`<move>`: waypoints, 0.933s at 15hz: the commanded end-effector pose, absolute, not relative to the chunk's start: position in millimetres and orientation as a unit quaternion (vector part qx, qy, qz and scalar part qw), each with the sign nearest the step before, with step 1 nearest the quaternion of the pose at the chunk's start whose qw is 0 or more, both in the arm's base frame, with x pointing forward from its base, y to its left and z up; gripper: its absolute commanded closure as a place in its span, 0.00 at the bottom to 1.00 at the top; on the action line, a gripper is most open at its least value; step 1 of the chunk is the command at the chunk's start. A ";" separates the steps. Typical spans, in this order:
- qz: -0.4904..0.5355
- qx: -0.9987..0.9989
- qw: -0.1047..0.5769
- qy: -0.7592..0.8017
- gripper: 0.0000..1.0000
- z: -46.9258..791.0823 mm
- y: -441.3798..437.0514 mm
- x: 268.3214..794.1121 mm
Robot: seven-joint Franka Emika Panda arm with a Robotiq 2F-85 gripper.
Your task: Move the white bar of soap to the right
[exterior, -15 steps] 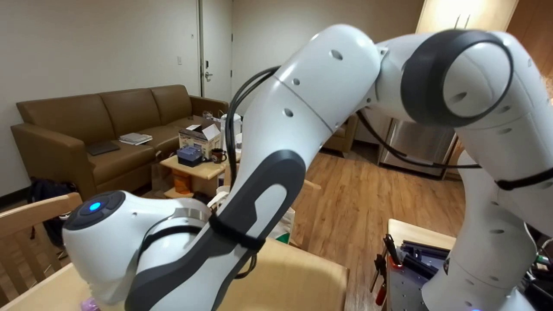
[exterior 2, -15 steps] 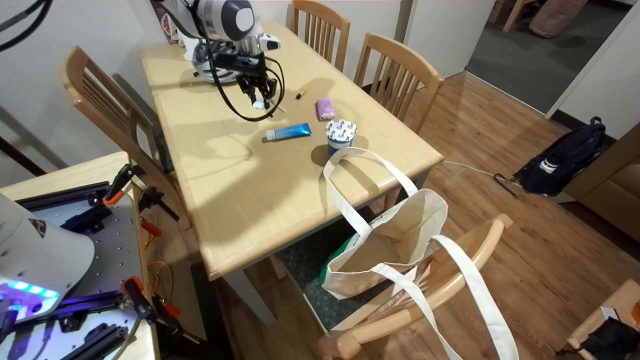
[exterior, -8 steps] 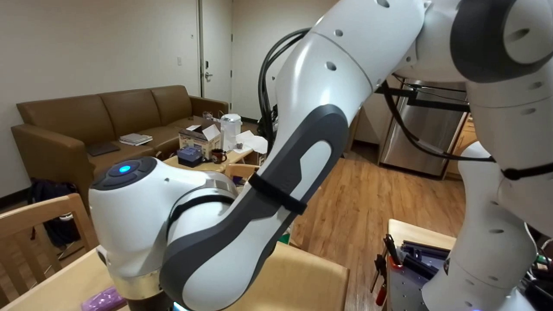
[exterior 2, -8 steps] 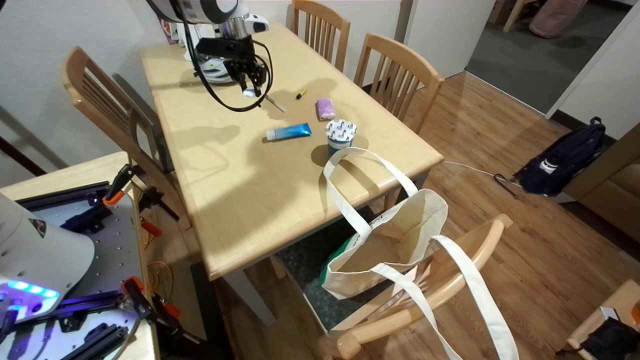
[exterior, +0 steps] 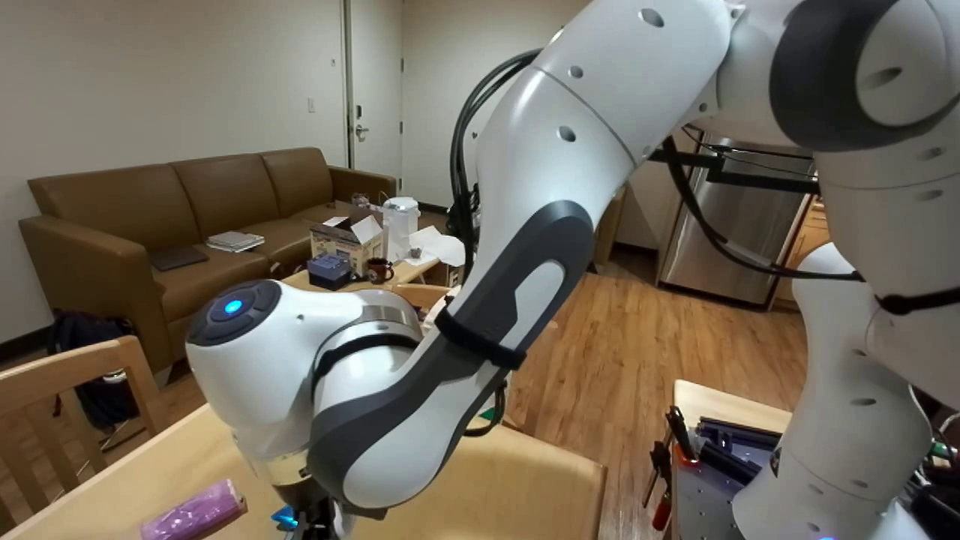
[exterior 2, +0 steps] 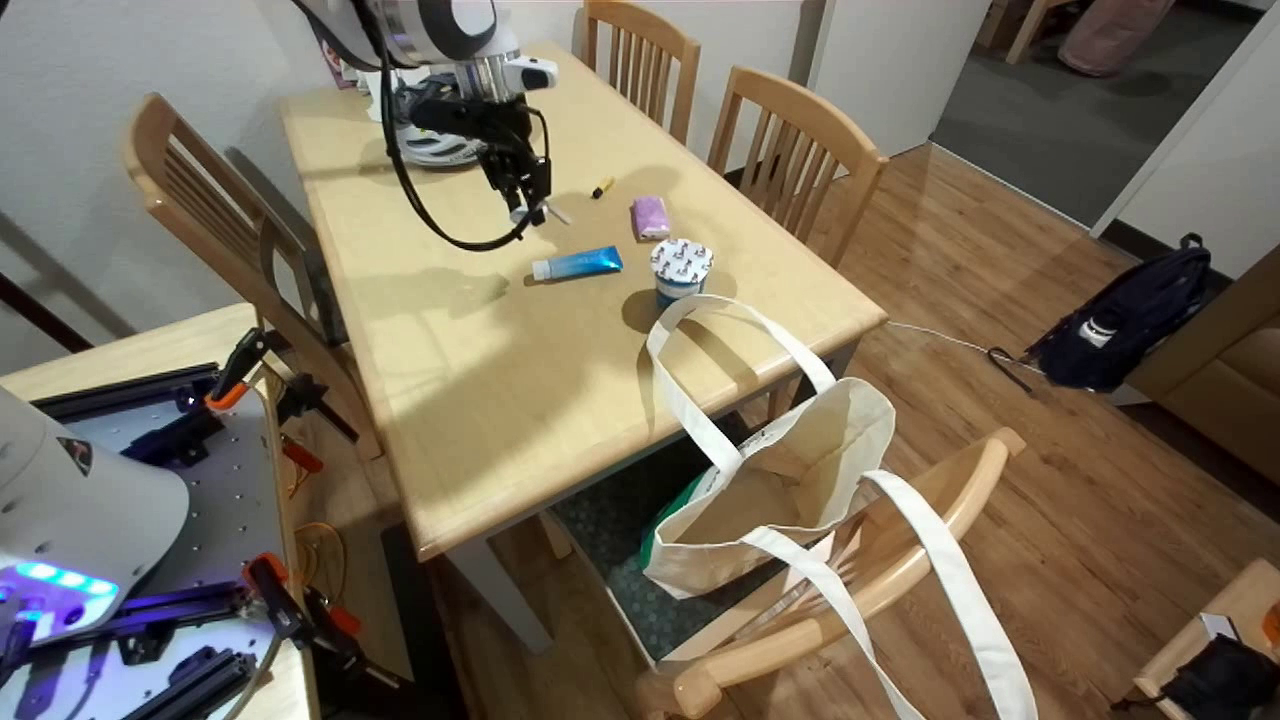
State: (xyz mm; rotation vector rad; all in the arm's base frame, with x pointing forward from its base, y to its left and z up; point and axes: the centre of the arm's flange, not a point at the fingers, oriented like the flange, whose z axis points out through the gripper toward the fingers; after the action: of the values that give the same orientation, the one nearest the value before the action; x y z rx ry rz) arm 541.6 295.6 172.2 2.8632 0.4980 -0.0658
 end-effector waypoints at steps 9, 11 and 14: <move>-0.074 0.979 0.179 -0.063 0.52 136.1 209.3 472.6; -0.074 0.978 0.180 -0.076 0.77 140.6 204.1 466.3; -0.066 0.980 0.181 -0.055 0.77 127.3 208.3 478.3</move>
State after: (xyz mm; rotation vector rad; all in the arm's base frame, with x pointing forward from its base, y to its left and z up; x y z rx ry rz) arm 467.2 209.3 139.1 2.7656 -0.1942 -0.2060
